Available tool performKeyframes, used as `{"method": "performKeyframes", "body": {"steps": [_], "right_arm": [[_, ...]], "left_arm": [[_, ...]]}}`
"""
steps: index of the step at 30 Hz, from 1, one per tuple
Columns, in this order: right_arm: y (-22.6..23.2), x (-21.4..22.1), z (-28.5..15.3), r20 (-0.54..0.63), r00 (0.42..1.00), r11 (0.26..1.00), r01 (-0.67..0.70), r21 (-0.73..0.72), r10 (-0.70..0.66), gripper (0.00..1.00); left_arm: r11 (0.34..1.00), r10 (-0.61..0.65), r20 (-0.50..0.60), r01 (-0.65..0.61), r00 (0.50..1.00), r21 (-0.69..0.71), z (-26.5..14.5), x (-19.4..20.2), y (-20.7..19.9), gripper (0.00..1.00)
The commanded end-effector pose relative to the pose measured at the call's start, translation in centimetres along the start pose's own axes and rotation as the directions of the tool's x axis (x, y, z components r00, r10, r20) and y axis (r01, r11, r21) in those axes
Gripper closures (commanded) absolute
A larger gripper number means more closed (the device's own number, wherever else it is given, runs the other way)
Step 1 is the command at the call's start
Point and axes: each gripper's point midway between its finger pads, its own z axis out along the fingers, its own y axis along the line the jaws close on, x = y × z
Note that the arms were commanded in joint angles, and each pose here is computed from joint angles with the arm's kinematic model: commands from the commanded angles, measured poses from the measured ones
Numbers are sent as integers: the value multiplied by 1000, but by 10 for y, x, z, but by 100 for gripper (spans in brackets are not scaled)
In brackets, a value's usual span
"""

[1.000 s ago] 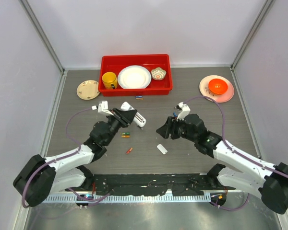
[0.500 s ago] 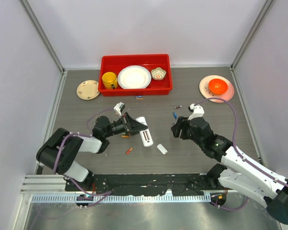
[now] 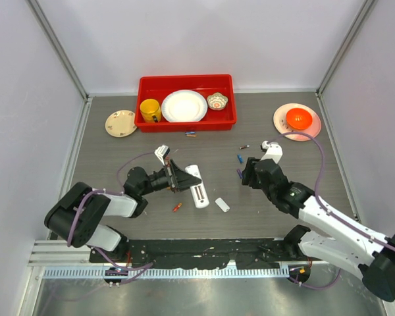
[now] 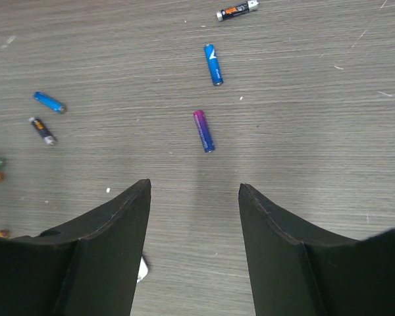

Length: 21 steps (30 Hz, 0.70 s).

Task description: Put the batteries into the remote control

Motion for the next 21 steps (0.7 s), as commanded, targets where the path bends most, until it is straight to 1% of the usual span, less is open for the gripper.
{"method": "performKeyframes", "body": {"steps": [1, 3, 4, 5, 8, 9, 12, 16, 19, 21], "right_arm": [[10, -32, 7, 49, 995, 996, 90, 28, -91, 42], [6, -28, 15, 5, 989, 987, 145, 70, -146, 43], [9, -32, 17, 5, 988, 986, 153, 69, -153, 46], [11, -22, 26, -41, 985, 984, 171, 53, -169, 47], [25, -4, 40, -108, 979, 985, 173, -12, -173, 49], [24, 5, 48, -136, 974, 983, 183, 1, -181, 49], [21, 17, 60, -165, 966, 979, 202, 15, -197, 50], [15, 19, 67, -179, 957, 970, 238, 45, -227, 51], [8, 23, 74, -199, 950, 963, 259, 76, -239, 52], [3, 23, 77, -192, 950, 958, 268, 99, -246, 54]], "left_arm": [[937, 273, 74, -282, 959, 204, 0, 3, -51, 100], [912, 321, 77, -330, 944, 243, 0, 14, -64, 100], [908, 331, 83, -342, 940, 244, -3, 17, -65, 100], [892, 355, 102, -369, 929, 259, -6, 19, -72, 100], [886, 368, 130, -389, 921, 251, -12, 20, -73, 99], [887, 368, 130, -389, 921, 249, -14, 21, -73, 100], [888, 363, 146, -389, 920, 246, -21, 24, -73, 100], [891, 354, 184, -390, 917, 231, -29, 23, -71, 100], [897, 353, 185, -388, 917, 212, -31, 24, -68, 100], [914, 339, 186, -370, 922, 167, -31, 22, -57, 100]]}}
